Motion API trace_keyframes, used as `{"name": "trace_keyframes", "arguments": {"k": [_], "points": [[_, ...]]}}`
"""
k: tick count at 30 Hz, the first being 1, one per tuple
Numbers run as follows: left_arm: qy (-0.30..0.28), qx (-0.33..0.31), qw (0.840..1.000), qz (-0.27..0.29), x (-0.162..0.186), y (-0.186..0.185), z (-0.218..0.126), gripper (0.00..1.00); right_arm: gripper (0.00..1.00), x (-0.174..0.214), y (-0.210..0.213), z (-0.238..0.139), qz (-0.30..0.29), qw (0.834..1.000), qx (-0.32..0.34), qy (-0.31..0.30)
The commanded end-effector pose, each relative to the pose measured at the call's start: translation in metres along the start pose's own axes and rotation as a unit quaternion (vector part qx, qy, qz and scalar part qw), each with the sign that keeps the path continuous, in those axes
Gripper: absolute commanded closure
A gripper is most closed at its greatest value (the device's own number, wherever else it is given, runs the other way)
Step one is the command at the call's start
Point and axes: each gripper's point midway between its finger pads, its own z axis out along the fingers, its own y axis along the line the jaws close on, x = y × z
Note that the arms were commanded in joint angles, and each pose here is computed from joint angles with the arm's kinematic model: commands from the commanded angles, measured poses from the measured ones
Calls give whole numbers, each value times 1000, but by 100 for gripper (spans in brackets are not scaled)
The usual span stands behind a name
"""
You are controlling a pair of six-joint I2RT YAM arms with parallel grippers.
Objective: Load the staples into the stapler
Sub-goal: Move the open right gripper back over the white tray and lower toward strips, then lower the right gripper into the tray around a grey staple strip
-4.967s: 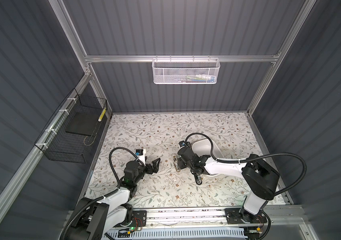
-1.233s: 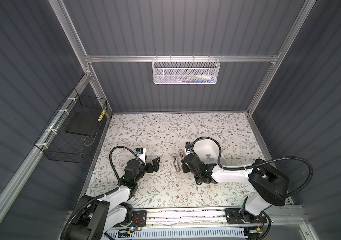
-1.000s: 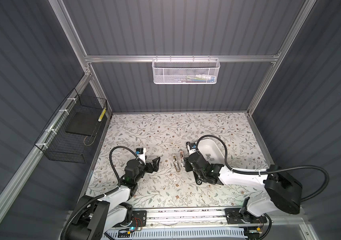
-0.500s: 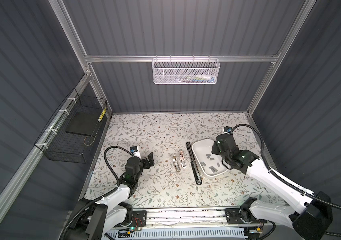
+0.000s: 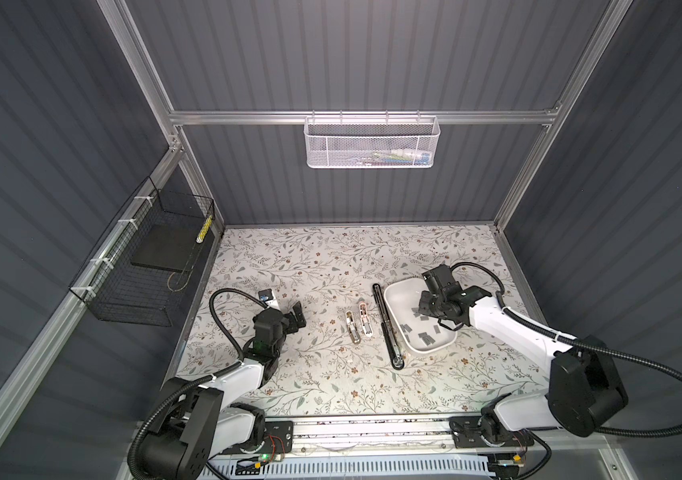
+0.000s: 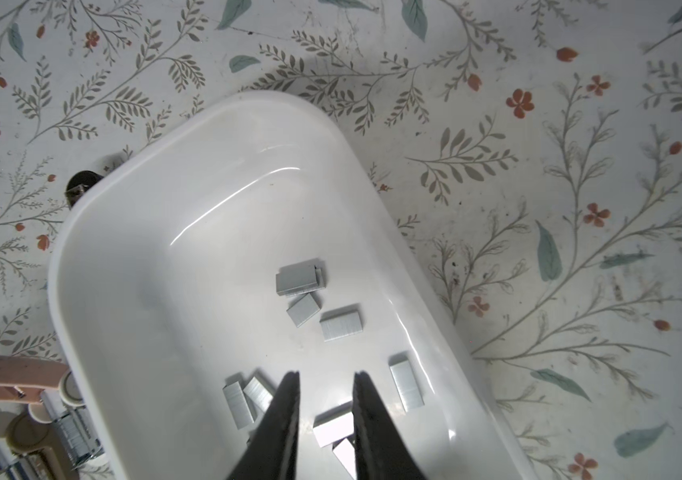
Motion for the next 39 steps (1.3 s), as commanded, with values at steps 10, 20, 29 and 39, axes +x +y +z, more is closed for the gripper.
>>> {"name": "trace_keyframes", "arguments": {"k": [10,20,29,39], "points": [[-11,19,1000,3,-7,-9,0,1,71,18,-5,28,70,996,4,52],[-7,8,1000,3,-7,-6,2,1,68,26,-4,48,122,988,-9,94],[-1,-1,1000,4,-6,-4,4,1,65,20,-20,52,137,985,42,94],[2,-3,1000,4,-6,-4,6,1,58,22,-15,55,139,984,35,103]]}}
